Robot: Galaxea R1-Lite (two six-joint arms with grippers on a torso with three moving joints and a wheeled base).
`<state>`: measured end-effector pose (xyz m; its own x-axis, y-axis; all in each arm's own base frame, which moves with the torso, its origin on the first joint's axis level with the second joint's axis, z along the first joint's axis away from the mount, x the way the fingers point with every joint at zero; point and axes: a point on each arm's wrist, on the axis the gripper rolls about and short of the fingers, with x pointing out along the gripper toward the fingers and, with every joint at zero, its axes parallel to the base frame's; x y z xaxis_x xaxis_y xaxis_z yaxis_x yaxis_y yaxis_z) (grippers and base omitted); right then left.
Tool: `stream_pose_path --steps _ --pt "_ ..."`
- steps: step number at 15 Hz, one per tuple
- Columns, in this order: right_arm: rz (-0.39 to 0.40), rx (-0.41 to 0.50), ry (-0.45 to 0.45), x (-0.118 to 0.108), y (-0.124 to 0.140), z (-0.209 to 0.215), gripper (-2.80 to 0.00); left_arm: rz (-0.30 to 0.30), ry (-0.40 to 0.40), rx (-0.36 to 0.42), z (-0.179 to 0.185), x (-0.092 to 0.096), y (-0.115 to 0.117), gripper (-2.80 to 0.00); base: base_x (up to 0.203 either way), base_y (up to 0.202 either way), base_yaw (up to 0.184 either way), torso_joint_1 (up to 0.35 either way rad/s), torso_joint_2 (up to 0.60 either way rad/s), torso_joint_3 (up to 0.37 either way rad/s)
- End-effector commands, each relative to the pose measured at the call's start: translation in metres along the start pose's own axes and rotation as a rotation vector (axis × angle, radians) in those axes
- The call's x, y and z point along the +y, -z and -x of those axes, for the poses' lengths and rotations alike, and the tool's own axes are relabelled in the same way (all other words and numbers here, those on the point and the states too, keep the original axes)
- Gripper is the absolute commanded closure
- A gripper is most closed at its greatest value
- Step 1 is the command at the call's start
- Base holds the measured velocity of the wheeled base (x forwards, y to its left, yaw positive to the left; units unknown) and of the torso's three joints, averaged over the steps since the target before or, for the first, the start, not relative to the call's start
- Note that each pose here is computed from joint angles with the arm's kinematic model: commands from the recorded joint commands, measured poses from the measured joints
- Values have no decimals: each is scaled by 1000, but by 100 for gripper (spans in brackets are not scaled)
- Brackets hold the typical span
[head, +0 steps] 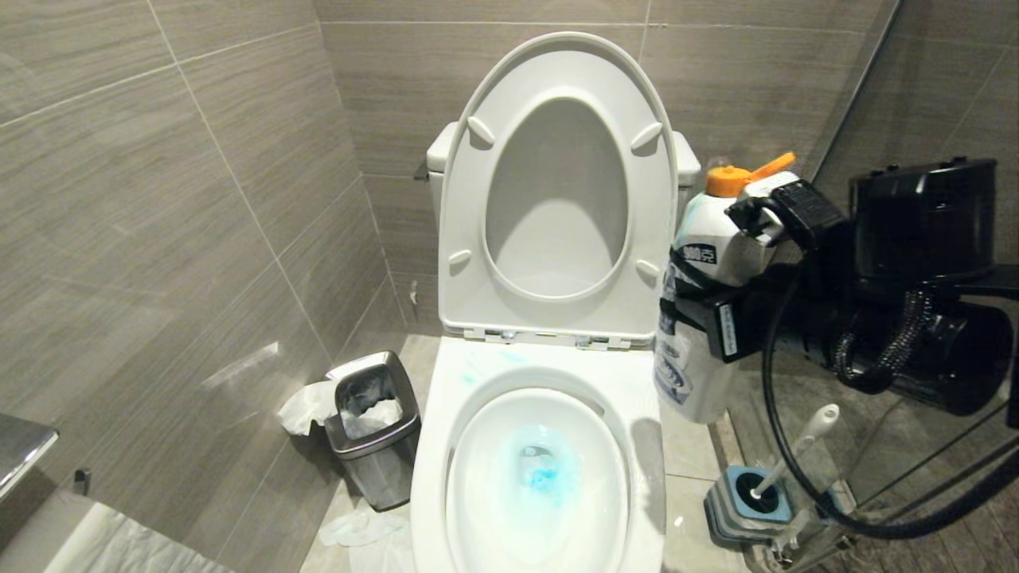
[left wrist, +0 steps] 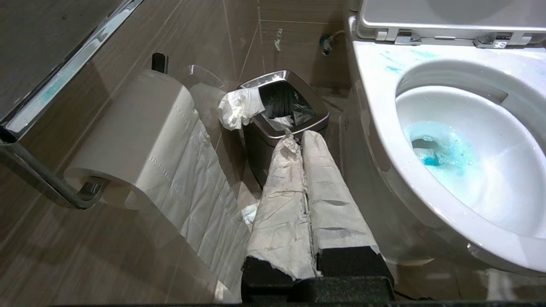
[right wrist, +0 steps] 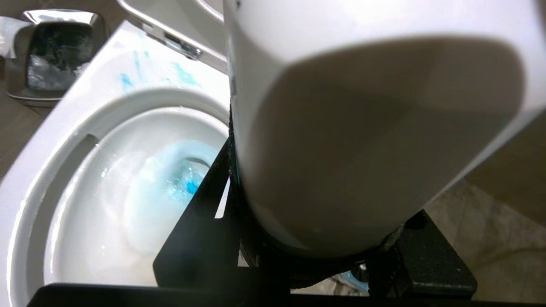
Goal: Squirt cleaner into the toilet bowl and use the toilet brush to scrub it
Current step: Place the cleaning agent on the floor
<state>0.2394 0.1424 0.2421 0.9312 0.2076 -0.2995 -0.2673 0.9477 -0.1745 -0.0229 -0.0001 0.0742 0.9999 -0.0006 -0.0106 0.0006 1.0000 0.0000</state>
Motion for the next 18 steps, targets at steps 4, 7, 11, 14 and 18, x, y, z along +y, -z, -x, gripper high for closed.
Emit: stream_pose_path --steps 4,7,11,14,18 --pt "-53 58 110 -51 33 24 0 0 -1 2 0 0 0 0 0 0 0 0 0 0" --pt "-96 97 154 -79 50 28 0 0 0 2 0 0 0 0 0 0 0 0 0 0" --pt "-101 130 166 -88 61 29 0 0 -1 2 0 0 0 0 0 0 0 0 0 0" --pt "-89 154 182 -87 65 26 0 0 -1 2 0 0 0 0 0 0 0 0 0 0" --pt "-101 188 215 -94 72 15 0 -2 -1 1 0 0 0 0 0 0 0 0 0 0"
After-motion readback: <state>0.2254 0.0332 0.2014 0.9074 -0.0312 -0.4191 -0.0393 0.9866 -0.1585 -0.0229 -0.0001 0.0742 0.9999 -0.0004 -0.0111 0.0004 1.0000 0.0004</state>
